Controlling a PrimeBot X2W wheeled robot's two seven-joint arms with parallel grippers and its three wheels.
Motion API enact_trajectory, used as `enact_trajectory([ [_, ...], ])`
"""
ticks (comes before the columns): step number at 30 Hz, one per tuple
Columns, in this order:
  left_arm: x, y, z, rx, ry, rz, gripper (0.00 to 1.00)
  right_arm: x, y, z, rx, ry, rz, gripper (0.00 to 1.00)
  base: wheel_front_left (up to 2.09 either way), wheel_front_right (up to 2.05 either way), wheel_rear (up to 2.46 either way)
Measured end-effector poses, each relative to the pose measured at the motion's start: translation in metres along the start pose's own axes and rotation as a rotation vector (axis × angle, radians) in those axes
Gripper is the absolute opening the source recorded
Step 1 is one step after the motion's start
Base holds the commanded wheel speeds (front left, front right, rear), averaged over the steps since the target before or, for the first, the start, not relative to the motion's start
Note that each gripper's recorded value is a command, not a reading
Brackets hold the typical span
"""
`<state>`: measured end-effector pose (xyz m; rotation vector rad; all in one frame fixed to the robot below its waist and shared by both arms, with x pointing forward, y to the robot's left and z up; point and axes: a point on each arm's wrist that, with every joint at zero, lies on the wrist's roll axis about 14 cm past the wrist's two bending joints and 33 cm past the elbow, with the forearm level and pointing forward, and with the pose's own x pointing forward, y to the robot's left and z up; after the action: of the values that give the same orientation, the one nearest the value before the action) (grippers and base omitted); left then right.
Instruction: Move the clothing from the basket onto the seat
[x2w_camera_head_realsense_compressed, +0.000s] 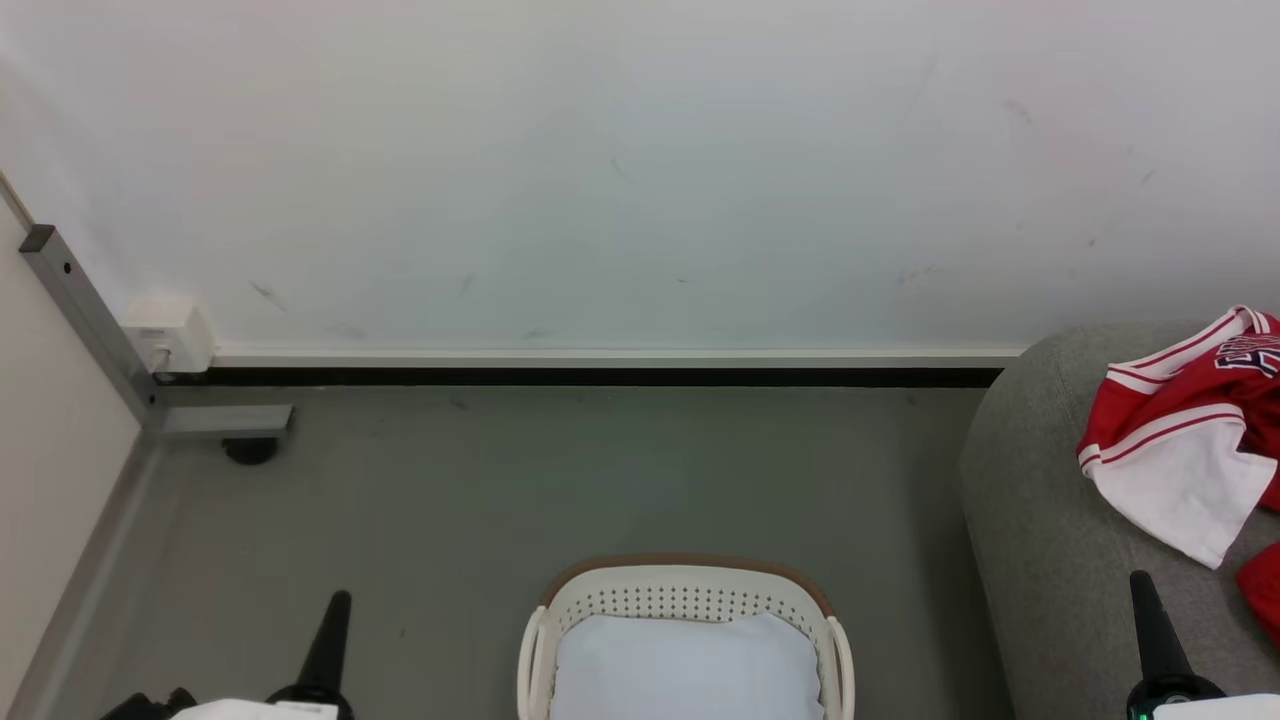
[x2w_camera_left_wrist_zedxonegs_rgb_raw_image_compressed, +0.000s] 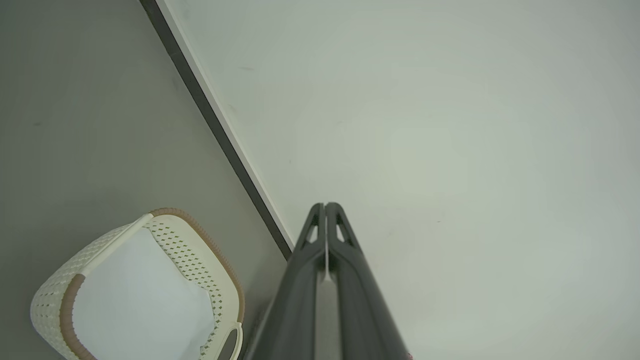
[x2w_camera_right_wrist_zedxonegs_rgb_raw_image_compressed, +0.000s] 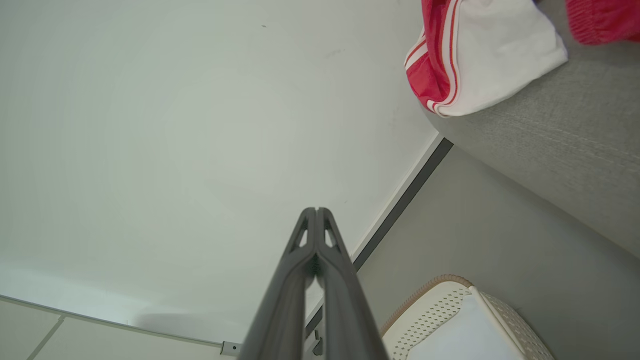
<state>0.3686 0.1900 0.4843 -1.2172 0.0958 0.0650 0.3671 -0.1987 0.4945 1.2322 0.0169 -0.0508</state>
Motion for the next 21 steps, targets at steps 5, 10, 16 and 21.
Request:
enact_trajectory([
  [5,0.0019,-0.0014,0.0018,-0.048,-0.001,-0.007,0.0,0.002,0.0007,0.0001,0.045,0.004,0.002,0.0,0.0,0.0,0.0],
  [10,0.0042,-0.0038,0.0038,-0.083,-0.003,-0.018,0.0,0.0046,0.002,0.0009,0.086,0.006,0.006,0.0,0.0,0.0,0.0],
  [16,0.0065,-0.0063,0.0061,-0.135,-0.006,-0.032,0.0,0.0076,0.0037,0.0014,0.13,0.01,0.011,0.0,0.0,0.0,0.0],
  [21,0.0083,-0.0079,0.0076,-0.179,-0.007,-0.041,0.0,0.0091,0.0038,0.0016,0.17,0.012,0.012,0.0,0.0,0.0,0.0],
])
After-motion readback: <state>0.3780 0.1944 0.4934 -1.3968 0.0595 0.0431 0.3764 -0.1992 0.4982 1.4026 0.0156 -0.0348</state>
